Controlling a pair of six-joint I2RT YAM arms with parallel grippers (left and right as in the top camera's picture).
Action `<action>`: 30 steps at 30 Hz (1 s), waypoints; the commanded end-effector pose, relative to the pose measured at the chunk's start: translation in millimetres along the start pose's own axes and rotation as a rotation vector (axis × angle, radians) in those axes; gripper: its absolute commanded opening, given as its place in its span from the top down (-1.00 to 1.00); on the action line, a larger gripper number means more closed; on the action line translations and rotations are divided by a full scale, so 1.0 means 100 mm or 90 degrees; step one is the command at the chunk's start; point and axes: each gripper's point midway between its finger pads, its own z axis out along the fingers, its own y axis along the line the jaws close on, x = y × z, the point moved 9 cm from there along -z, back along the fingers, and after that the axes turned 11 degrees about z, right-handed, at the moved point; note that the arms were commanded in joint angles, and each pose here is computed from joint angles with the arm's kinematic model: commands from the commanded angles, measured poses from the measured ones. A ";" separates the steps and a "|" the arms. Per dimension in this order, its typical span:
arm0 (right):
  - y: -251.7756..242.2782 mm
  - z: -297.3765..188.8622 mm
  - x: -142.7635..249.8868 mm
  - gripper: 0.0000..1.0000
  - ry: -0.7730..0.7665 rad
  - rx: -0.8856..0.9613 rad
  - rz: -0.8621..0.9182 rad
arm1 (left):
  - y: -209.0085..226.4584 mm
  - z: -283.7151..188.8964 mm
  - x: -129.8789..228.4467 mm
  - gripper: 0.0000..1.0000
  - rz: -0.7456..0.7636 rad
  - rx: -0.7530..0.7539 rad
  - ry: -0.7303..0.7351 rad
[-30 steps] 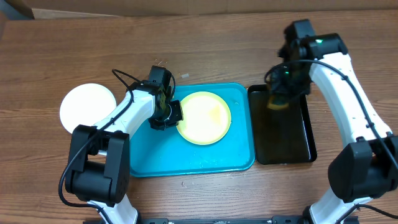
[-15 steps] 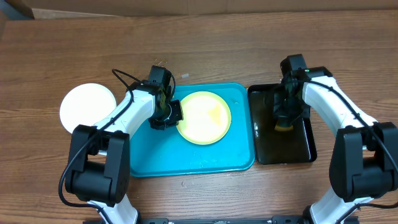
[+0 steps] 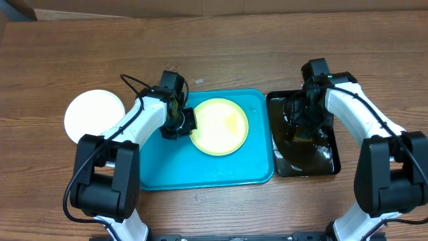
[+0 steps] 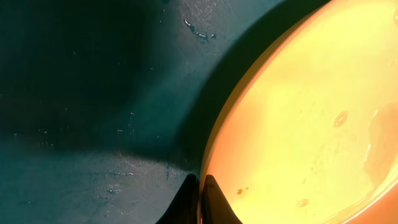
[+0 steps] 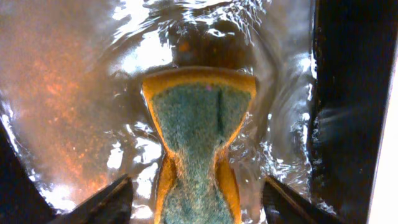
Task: Clean dirty plates on tray and stack at the side
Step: 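Carry the sponge back into the black tray's water, then release the sponge in the black tray and raise the right gripper away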
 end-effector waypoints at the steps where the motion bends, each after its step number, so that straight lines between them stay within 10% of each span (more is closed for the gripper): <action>1: -0.01 -0.04 -0.03 -0.39 -0.018 -0.002 0.007 | 0.02 0.05 0.02 0.92 0.001 -0.004 0.011; 17: -0.05 0.40 0.11 -0.33 -0.036 -0.015 0.025 | 0.02 0.05 0.02 0.91 0.000 -0.005 0.012; 20: -0.05 0.45 0.12 0.92 -0.045 -0.021 0.026 | 0.02 0.05 0.02 0.92 0.000 -0.004 0.012; 23: -0.03 0.45 0.12 0.92 -0.041 -0.036 0.025 | 0.02 0.05 0.02 0.90 0.001 -0.004 0.011; 25: -0.02 0.45 0.15 -0.29 -0.025 -0.046 0.024 | 0.02 0.05 0.02 0.89 0.001 -0.005 0.011; 30: -0.05 0.45 0.27 -0.45 0.031 -0.042 0.023 | 0.02 0.05 0.02 0.90 0.001 -0.007 0.011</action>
